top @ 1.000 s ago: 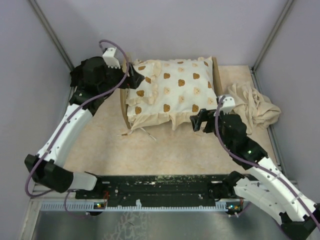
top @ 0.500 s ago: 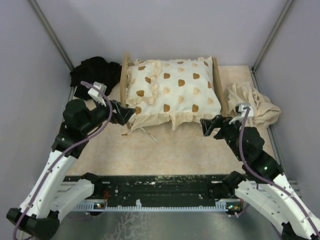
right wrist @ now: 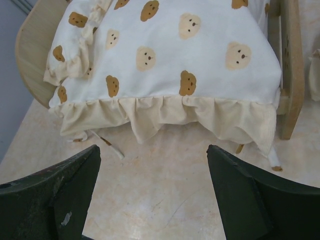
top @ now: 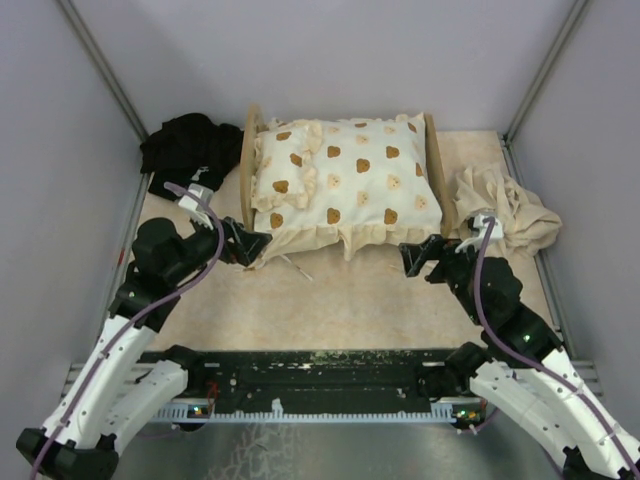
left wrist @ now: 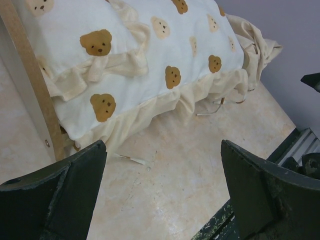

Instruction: Set up the pet bed

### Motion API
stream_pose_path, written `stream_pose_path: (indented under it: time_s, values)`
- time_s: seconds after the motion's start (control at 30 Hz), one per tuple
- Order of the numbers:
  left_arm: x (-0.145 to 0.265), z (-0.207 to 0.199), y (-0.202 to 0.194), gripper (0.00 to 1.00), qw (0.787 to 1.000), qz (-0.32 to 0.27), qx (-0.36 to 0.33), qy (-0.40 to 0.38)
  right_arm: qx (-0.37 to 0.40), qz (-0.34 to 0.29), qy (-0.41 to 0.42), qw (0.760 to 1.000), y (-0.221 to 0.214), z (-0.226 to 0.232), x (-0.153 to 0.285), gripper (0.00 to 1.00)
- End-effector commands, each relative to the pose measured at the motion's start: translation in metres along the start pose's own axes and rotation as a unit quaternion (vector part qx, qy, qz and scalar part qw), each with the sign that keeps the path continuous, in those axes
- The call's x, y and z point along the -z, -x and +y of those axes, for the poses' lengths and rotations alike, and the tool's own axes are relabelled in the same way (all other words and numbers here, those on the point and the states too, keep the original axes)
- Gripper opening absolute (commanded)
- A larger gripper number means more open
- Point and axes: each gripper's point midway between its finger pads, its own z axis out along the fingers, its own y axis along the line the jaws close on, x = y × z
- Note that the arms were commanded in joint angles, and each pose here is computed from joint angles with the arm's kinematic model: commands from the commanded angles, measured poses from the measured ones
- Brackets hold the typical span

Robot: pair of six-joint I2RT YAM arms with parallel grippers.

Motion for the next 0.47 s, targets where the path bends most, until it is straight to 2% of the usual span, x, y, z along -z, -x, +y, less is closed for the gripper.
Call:
stream_pose_path:
  time_s: [0.0, 0.43]
  values:
    - [-0.004, -0.006, 0.008, 1.00, 1.000, -0.009, 0.009, -0.013, -0.011, -0.022, 0.011, 1.000, 0.014, 0.007, 0.004, 0.88]
    - [0.001, -0.015, 0.019, 1.00, 0.999, -0.027, -0.011, -0.033, -0.010, -0.034, 0.012, 0.999, 0.023, 0.006, 0.012, 0.88]
